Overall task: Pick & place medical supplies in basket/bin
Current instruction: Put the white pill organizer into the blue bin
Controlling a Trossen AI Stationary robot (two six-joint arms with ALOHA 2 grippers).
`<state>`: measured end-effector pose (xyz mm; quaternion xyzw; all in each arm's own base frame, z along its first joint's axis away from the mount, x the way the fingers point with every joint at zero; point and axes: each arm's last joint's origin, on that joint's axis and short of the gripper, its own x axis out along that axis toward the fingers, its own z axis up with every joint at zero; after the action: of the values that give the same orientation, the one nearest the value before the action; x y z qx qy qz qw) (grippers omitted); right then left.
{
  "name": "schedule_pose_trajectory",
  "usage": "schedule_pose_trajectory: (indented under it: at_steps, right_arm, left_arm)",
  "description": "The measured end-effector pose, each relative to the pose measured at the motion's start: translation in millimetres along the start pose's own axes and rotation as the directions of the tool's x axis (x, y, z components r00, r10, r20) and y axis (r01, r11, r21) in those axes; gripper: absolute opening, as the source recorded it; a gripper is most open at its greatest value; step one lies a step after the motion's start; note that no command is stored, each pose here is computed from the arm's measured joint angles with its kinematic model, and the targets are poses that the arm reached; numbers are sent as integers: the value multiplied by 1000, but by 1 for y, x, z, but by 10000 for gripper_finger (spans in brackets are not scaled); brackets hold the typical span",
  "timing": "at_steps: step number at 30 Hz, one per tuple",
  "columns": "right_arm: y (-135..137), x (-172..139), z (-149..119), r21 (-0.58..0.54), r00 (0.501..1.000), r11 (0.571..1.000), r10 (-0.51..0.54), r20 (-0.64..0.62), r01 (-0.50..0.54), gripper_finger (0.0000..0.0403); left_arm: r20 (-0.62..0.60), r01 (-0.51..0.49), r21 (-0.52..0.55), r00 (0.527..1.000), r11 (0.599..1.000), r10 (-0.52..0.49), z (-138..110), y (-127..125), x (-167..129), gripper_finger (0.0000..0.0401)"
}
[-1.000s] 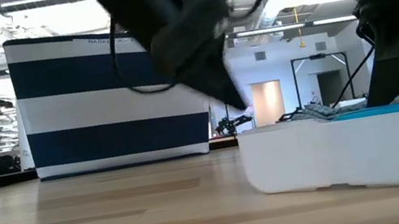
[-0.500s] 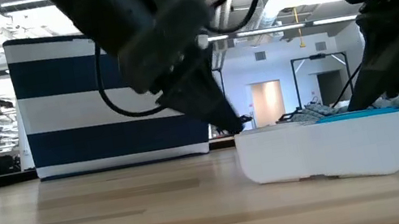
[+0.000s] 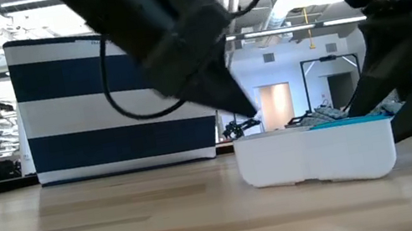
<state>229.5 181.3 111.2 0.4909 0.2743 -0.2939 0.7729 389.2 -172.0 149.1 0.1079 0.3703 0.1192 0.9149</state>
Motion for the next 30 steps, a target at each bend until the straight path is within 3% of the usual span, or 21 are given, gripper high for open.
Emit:
schedule_pose_trajectory:
  at_steps: [6, 14, 19, 30]
  right_arm:
    - [1, -3, -6, -47, 999, 999, 23, -37, -24, 180]
    - [2, -7, -11, -118, 998, 992, 47, -43, -52, 176]
    - [2, -7, -11, -91, 998, 995, 49, -39, -52, 177]
    - [3, -7, -11, -63, 997, 996, 61, -50, -64, 174]
  left_arm:
    - [91, -37, 2, 995, 999, 36, 19, 1, -3, 0]
    - [115, -50, -29, 992, 998, 53, 19, 9, 5, 0]
    - [115, 17, -49, 993, 999, -12, 21, 12, 8, 0]
    - [121, 47, -39, 992, 998, -42, 19, 4, 3, 0]
